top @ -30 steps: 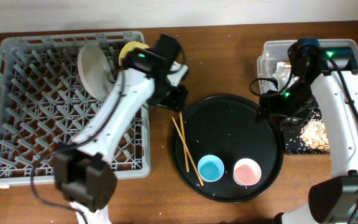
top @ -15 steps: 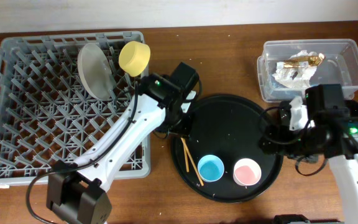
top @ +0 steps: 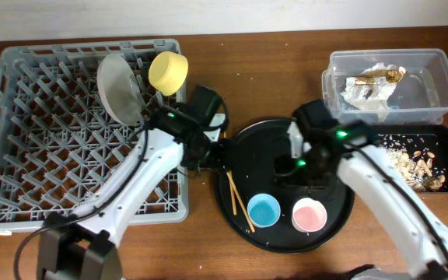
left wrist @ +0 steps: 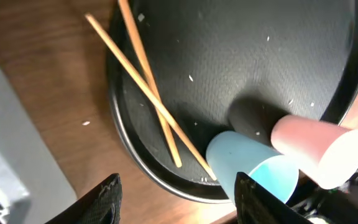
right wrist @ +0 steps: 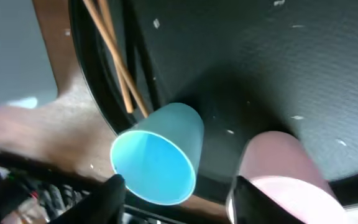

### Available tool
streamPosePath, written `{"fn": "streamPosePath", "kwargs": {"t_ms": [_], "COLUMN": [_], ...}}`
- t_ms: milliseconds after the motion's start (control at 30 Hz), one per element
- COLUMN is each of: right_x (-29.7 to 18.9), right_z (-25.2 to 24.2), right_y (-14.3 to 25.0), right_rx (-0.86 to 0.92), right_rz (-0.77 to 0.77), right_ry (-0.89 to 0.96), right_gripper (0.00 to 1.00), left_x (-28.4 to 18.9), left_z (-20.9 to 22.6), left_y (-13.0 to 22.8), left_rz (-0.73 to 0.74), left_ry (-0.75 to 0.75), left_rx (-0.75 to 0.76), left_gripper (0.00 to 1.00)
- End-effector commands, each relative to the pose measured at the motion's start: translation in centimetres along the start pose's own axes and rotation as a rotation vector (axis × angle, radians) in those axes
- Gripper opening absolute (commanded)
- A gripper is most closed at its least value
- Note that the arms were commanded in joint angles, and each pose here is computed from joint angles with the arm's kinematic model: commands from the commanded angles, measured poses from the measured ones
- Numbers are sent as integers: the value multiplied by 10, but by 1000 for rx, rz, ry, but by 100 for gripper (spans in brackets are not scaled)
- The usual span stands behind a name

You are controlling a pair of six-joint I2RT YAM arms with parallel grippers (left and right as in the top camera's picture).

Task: Sort waste into correct bins and load items into the dishwasher rack

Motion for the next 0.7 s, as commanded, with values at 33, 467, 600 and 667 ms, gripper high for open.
{"fn": "streamPosePath", "kwargs": {"t_ms": [33, 467, 600, 667], "right_x": [34, 72, 22, -16], "right_z": [9, -2, 12, 13], "right_y": [0, 8, -28, -54], "right_rx": [-11, -13, -49, -59], "right_rz": [113, 179, 8, -126], "right_ry": [45, 93, 29, -48], "right_gripper": [38, 4, 4, 4], "left_x": [-48, -86, -106, -130], "left_z": [17, 51, 49, 48], "left_y": [-10, -25, -37, -43], "left_rz": [-147, -217, -277, -330], "left_ry": [79, 314, 539, 744], "left_rx": [-55, -92, -49, 31], "left_gripper": [58, 58, 71, 82]}}
Point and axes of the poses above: each gripper's point midway between its finger pads, its own x axis out along the fingers, its own z axis along the line the jaws close on, y = z × x, the point moved 7 cm from there along -x, back along the fingers, and after that the axes turned 4 degrees about -x, right-handed, at the moved point
